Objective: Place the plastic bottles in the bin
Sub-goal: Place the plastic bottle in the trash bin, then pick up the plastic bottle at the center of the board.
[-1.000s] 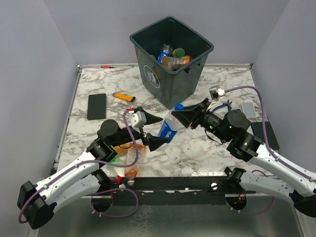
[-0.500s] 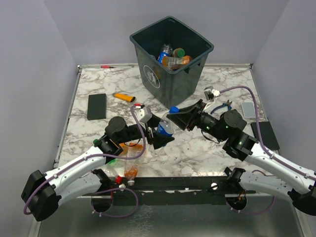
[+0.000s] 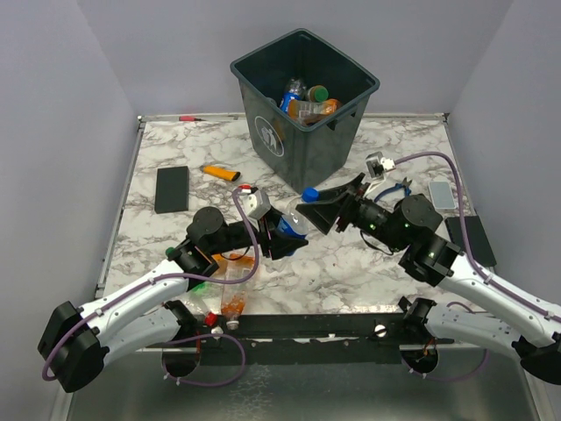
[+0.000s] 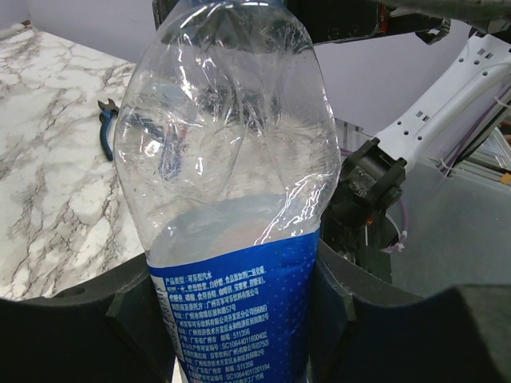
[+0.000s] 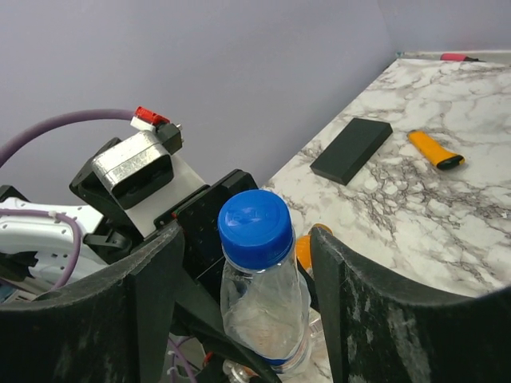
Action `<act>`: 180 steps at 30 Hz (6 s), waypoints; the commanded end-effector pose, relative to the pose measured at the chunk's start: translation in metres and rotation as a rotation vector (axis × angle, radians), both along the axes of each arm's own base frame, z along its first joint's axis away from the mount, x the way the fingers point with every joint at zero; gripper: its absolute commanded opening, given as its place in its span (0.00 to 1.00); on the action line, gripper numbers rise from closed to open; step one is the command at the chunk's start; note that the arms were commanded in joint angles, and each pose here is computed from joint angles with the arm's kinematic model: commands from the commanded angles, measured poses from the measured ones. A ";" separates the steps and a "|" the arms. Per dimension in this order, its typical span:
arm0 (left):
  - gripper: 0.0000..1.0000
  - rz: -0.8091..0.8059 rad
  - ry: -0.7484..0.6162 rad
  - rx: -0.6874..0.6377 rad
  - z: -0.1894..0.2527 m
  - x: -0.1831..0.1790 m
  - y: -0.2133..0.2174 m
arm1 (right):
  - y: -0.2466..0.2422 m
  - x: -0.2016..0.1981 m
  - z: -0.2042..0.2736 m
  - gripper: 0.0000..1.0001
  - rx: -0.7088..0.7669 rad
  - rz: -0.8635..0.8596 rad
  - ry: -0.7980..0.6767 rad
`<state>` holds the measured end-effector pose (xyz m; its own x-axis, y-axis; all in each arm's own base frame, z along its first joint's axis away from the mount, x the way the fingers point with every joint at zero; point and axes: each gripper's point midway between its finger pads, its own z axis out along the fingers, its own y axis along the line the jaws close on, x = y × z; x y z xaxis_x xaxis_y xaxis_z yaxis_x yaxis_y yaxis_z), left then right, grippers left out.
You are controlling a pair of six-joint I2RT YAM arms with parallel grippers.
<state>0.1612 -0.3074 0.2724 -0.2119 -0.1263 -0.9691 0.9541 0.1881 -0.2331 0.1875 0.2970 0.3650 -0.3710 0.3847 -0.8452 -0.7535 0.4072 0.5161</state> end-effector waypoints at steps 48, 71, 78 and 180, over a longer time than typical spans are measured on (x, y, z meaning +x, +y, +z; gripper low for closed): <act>0.99 0.740 -0.134 -0.205 0.047 0.065 0.112 | -0.096 0.109 0.281 0.01 -0.017 -0.871 -0.605; 0.99 1.042 -0.088 -0.150 0.042 0.084 0.165 | -0.093 0.359 0.074 0.01 -0.485 -1.052 -0.196; 0.99 1.039 -0.085 -0.141 0.041 0.085 0.164 | -0.067 0.357 0.059 0.61 -0.444 -0.908 -0.143; 0.54 1.041 0.546 0.842 -0.218 -0.032 0.091 | -0.102 0.006 -0.201 0.96 -0.229 -0.188 0.436</act>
